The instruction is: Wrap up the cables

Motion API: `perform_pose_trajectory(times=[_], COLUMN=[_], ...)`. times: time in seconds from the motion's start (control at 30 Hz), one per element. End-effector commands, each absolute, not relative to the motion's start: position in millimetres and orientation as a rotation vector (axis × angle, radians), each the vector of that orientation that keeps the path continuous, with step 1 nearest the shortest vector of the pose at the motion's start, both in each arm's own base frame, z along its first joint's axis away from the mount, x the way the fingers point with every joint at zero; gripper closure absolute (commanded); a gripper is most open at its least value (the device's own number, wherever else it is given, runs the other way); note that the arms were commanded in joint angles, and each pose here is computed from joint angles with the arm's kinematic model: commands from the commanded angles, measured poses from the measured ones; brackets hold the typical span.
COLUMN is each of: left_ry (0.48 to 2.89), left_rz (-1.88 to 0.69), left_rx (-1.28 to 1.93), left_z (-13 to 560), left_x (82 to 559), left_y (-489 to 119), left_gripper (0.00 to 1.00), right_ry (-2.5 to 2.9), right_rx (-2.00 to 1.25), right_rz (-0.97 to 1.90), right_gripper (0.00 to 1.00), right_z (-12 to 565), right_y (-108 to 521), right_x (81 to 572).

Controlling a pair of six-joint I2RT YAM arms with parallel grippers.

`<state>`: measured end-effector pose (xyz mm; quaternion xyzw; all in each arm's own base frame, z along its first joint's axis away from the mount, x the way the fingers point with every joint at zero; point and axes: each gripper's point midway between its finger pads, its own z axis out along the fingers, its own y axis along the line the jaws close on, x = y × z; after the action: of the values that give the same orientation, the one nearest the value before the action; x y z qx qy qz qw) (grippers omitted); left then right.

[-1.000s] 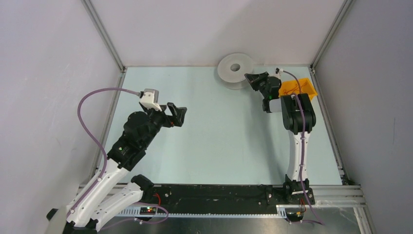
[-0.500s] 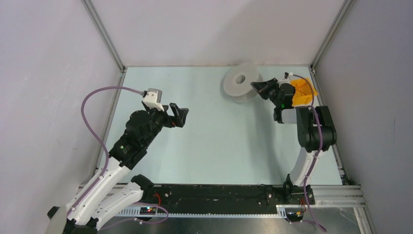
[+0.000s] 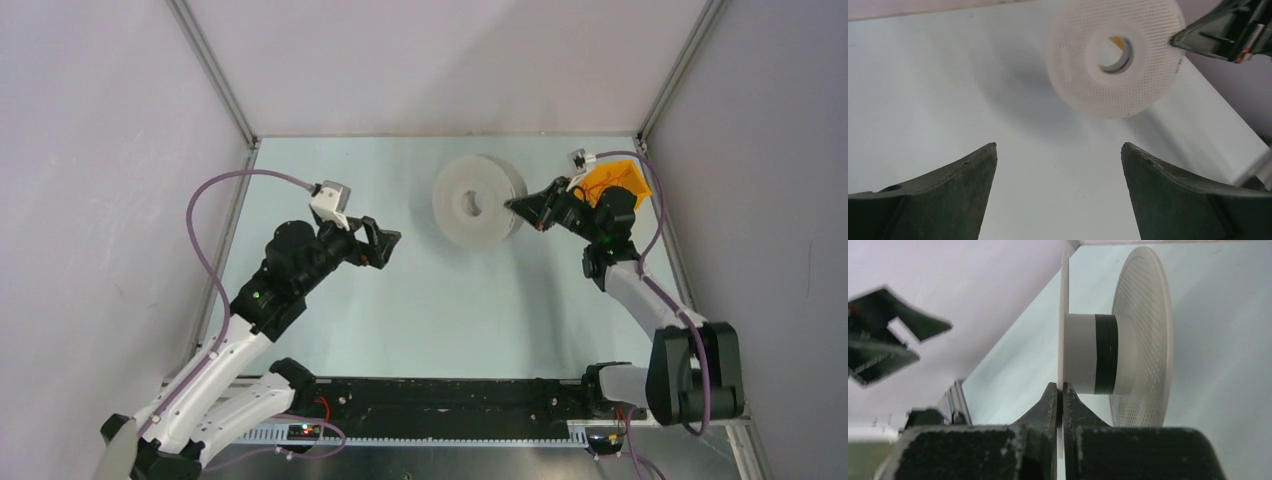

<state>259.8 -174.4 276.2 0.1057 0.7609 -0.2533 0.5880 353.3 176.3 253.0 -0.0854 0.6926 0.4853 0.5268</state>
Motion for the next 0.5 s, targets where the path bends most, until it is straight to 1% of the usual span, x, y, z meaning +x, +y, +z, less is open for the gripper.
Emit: perform_pose_trajectory(times=[0.0,0.07,0.23,0.37,0.47], left_ry=[1.658,1.628,1.541,1.508,1.528], left_rz=[-0.746,-0.816,-0.808,-0.819,-0.683], left_rx=[0.477,0.619,0.795,0.975,1.037], left_z=[314.3,316.9,330.2,319.6,303.1], left_x=[244.1,233.4,231.7,225.8,240.2], left_y=[-207.8,-224.4,-237.6,-249.0,-240.3], left_gripper=[0.04,0.08,0.17,0.19,0.20], right_ry=[1.593,1.570,1.476,1.399,1.309], right_rx=[-0.599,-0.694,-0.900,-1.028,-1.127], right_rz=[1.145,1.159,1.187,1.196,1.194], right_gripper=[1.00,1.00,1.00,1.00,1.00], right_z=[255.6,256.7,263.8,267.0,269.6], right_y=[193.5,198.2,214.0,224.4,228.6], right_x=[298.3,281.0,240.7,215.0,196.0])
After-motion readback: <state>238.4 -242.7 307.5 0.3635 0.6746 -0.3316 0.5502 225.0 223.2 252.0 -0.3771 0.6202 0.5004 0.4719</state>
